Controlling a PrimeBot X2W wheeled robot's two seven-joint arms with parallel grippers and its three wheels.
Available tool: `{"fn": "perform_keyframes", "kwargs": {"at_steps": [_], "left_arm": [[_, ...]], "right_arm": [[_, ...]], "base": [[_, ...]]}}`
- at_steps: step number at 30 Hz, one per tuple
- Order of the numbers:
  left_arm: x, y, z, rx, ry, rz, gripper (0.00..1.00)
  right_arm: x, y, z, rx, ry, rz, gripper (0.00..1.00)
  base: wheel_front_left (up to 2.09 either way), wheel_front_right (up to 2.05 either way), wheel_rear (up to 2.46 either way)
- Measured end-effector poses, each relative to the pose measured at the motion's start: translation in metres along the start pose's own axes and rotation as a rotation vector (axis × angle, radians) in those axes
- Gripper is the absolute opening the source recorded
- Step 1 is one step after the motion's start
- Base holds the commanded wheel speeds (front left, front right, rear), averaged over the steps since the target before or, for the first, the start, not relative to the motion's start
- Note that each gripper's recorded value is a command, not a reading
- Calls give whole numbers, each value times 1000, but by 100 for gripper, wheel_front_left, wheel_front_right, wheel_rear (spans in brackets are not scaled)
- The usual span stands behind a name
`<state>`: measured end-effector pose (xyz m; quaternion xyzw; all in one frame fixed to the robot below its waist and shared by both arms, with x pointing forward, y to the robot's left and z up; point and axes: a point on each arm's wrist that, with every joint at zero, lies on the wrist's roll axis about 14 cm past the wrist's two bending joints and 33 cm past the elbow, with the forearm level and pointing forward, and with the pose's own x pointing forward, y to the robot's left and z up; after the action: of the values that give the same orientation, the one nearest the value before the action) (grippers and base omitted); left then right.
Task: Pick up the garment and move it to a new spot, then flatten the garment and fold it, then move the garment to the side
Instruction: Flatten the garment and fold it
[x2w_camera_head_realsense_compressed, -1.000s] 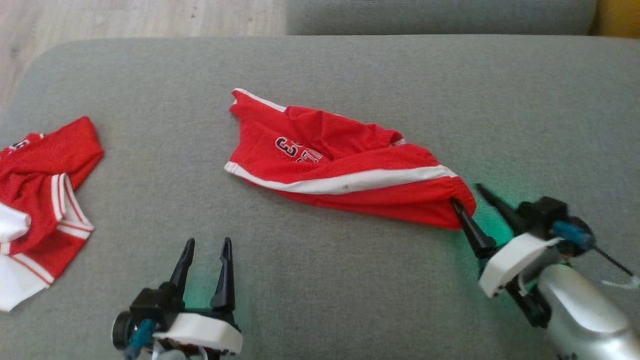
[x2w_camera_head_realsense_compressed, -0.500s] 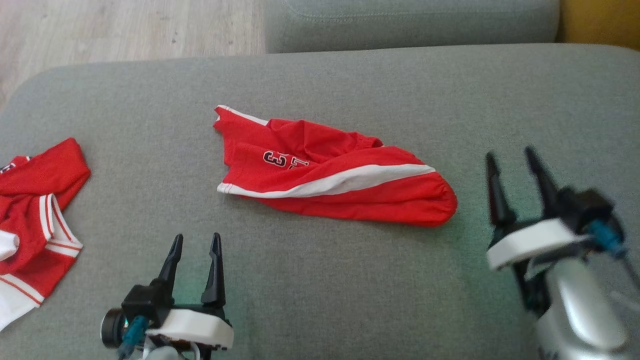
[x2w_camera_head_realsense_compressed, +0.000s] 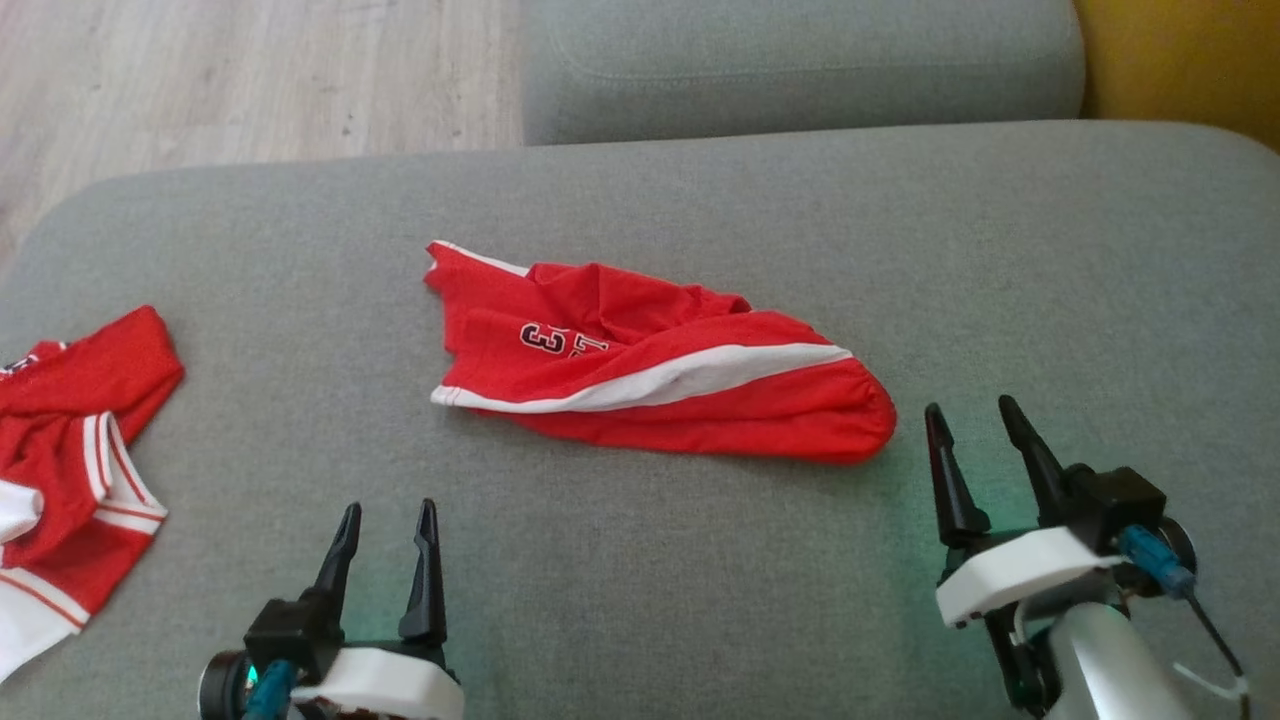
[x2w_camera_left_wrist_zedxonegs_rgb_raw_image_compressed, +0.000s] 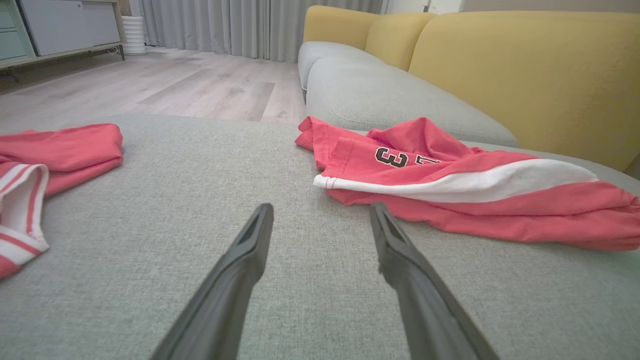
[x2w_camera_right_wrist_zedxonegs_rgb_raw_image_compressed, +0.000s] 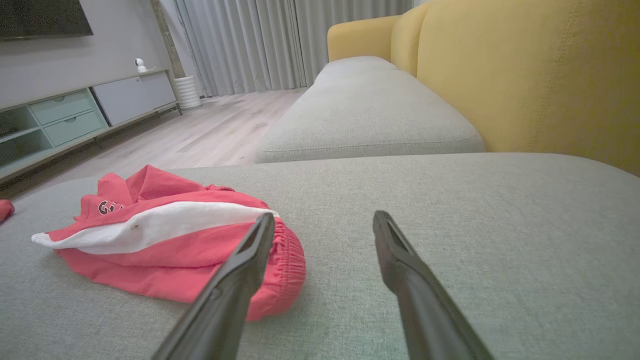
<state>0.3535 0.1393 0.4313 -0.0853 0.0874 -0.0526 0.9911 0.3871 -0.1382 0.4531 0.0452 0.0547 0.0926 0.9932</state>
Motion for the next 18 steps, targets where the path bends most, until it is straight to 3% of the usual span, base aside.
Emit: {"fn": "perform_keyframes", "kwargs": {"at_steps": [11, 18], "left_arm": [[55, -3, 16, -45, -23, -26, 100], [84, -5, -13, -100, 82, -36, 100]], "right_arm": [[22, -2, -9, 7, 24, 3, 100], [30, -9, -23, 11, 60, -9, 100]], "base": [[0, 0, 0], [0, 0, 0]]}}
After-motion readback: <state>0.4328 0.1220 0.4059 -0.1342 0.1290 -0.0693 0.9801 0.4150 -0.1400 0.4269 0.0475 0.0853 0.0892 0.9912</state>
